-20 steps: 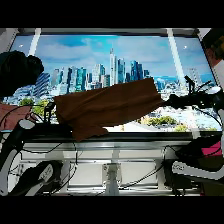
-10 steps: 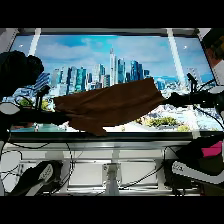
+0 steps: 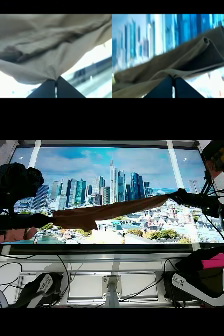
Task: Fold the clothes and pants, and hang the long-sleeved shirts on hangers.
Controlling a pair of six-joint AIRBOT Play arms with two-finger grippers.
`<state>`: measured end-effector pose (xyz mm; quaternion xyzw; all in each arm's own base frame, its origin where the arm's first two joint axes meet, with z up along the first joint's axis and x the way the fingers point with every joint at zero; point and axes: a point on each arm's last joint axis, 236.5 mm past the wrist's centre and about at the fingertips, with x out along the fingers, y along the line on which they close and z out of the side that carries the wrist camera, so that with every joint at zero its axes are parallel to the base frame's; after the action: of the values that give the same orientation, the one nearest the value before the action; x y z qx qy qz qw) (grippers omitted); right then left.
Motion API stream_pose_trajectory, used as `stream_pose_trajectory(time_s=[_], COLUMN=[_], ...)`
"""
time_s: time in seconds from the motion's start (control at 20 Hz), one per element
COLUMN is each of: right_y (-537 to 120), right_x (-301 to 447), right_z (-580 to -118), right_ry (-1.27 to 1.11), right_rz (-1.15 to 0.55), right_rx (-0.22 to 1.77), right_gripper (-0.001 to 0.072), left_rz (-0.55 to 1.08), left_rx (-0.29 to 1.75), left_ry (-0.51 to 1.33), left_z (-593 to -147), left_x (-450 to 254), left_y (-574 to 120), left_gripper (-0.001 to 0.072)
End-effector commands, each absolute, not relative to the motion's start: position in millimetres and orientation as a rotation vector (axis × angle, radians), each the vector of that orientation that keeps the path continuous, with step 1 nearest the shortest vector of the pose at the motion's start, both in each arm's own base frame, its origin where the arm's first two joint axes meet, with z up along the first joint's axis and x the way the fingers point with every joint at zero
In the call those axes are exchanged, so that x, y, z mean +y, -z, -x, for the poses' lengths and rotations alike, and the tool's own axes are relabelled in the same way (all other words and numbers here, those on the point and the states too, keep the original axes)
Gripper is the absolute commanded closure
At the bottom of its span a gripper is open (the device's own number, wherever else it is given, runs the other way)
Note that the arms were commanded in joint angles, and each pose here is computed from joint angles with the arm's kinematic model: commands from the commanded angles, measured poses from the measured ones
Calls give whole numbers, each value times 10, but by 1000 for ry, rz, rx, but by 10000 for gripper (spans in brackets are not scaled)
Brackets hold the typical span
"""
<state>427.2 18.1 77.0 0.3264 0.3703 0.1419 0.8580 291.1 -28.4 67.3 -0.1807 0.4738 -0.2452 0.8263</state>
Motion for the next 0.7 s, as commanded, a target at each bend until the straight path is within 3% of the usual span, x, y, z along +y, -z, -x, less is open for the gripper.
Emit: stream_pose_trajectory(time_s=[0.0,0.25,0.65], right_y=[-1045,-827,122], right_x=[39,319,301], right_z=[-4707,-4916,-5024], right_ry=[-156,-123,-18], right_rz=[-687,-538,-655], right_rx=[559,545,718], right_gripper=[703,703,702], left_rz=[409,493,711], left_rx=[952,996,944], left_ry=[403,323,324], left_z=[-3124,-3335,-3736], left_x=[5,206,204], left_y=[-626,-173,142], left_gripper=[690,690,691])
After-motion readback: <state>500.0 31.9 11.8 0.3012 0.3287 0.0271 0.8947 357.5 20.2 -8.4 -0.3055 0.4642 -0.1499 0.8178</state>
